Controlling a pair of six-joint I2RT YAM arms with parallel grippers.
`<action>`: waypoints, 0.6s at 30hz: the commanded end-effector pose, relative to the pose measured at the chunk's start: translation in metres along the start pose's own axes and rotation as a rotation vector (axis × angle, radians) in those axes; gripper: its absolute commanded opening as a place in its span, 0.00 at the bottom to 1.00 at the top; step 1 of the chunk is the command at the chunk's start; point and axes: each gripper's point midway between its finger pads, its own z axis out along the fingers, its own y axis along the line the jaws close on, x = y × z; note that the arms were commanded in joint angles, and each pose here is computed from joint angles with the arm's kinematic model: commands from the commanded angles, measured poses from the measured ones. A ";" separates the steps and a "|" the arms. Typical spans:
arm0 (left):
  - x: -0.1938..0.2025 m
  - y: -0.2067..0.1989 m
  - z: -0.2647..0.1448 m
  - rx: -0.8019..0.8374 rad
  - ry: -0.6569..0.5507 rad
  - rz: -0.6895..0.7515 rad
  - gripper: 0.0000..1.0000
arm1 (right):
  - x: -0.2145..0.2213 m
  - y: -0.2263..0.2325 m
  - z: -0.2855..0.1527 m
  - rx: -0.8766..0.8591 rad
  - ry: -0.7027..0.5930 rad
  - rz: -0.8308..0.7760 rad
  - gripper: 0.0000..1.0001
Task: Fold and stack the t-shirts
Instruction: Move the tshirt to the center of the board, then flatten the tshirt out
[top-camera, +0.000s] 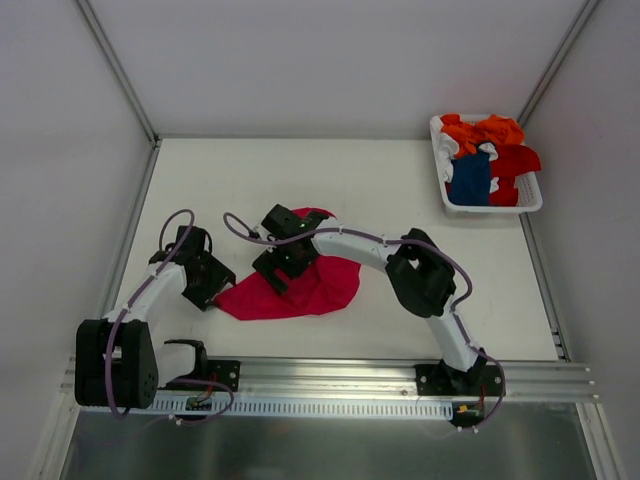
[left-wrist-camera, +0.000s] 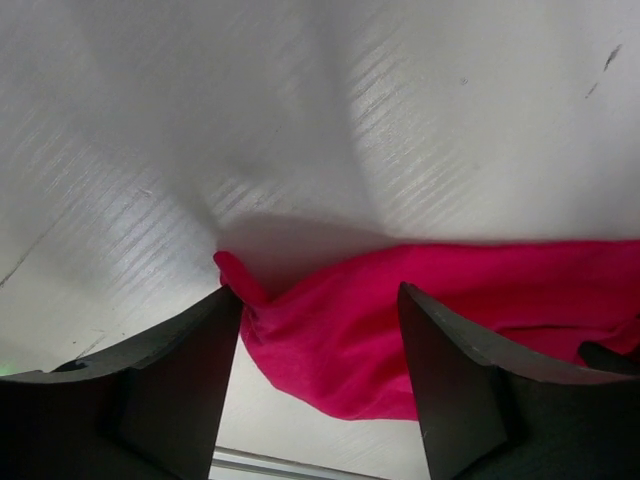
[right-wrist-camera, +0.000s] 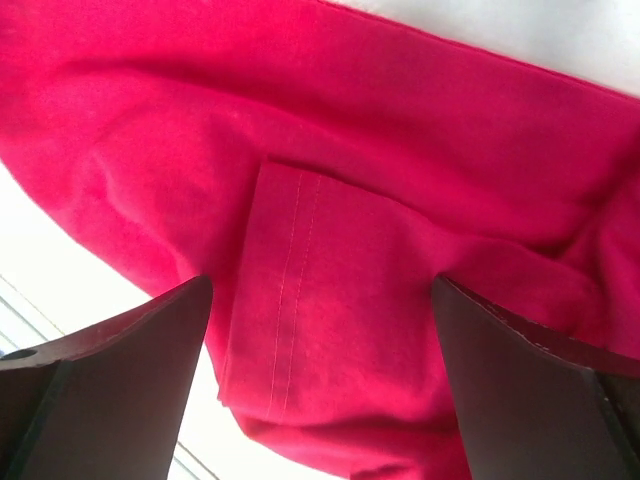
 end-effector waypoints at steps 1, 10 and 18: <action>0.001 -0.001 0.004 0.011 0.010 -0.016 0.63 | -0.003 0.002 0.009 0.015 -0.007 -0.020 0.95; -0.001 0.004 0.007 -0.007 -0.005 -0.007 0.00 | -0.021 -0.021 -0.002 0.140 -0.072 -0.035 0.19; -0.049 -0.041 -0.029 0.127 -0.184 0.135 0.00 | -0.083 -0.070 -0.108 0.216 -0.344 0.098 0.00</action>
